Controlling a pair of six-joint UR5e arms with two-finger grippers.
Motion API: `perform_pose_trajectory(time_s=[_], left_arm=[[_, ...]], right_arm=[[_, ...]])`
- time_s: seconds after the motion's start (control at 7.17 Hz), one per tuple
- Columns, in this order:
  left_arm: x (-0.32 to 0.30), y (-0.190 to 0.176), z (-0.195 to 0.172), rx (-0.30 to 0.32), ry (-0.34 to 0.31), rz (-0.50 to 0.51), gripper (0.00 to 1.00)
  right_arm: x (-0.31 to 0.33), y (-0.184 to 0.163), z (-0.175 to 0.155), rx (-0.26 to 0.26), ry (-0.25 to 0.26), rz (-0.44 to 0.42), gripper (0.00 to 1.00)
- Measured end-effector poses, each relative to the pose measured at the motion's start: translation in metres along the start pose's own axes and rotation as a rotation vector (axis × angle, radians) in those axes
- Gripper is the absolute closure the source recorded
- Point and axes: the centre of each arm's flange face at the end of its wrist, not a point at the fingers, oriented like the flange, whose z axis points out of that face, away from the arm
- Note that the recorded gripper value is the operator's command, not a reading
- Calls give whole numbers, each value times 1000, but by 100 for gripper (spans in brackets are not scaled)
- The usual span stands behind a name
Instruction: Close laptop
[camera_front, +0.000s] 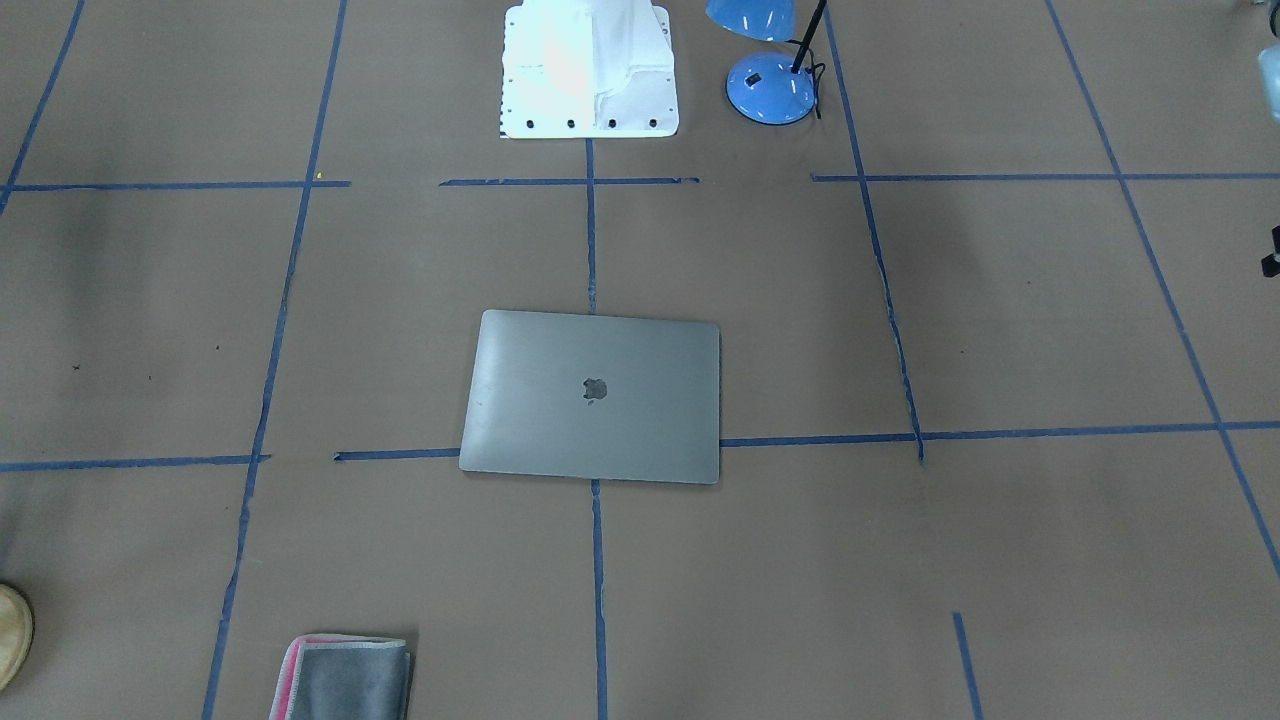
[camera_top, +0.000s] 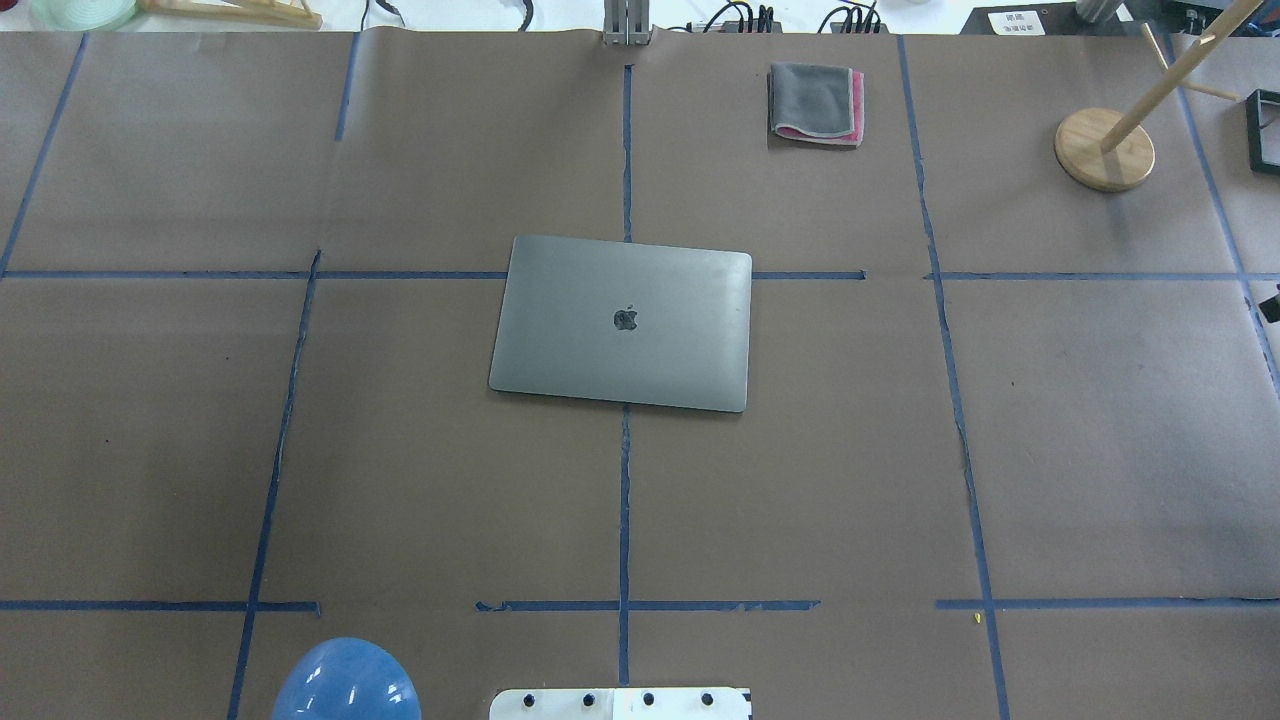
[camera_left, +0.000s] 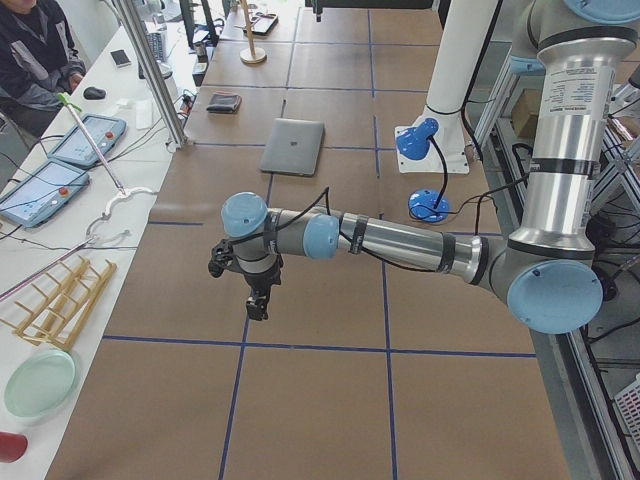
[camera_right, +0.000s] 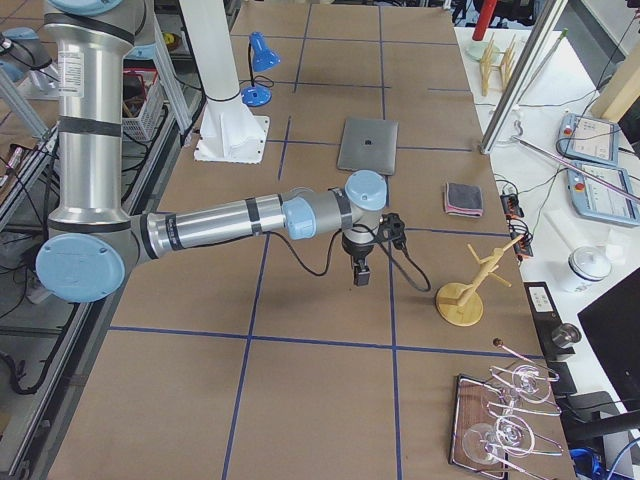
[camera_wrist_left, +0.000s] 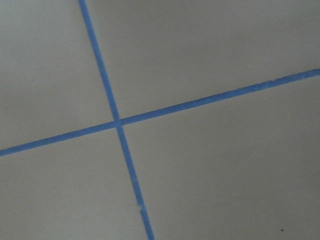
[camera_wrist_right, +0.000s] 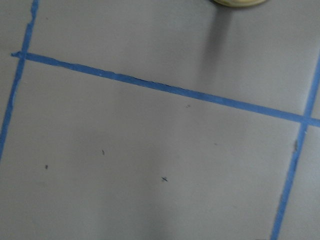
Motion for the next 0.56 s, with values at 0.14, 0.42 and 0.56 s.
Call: perform_pose_trajectory(time_s=[0.14,0.42,0.56], left_arm=[[-17,21,5,-9,12,-33,1],[-37,52,18,-35,20,-82,1],[-40,62,22,-44,21,-93,1]], right_arm=[[32,29,-7,-7,-7,59,0],[58,57,-9,-13,-1,121,0],[61,61,-8,-15,-1,131,0]])
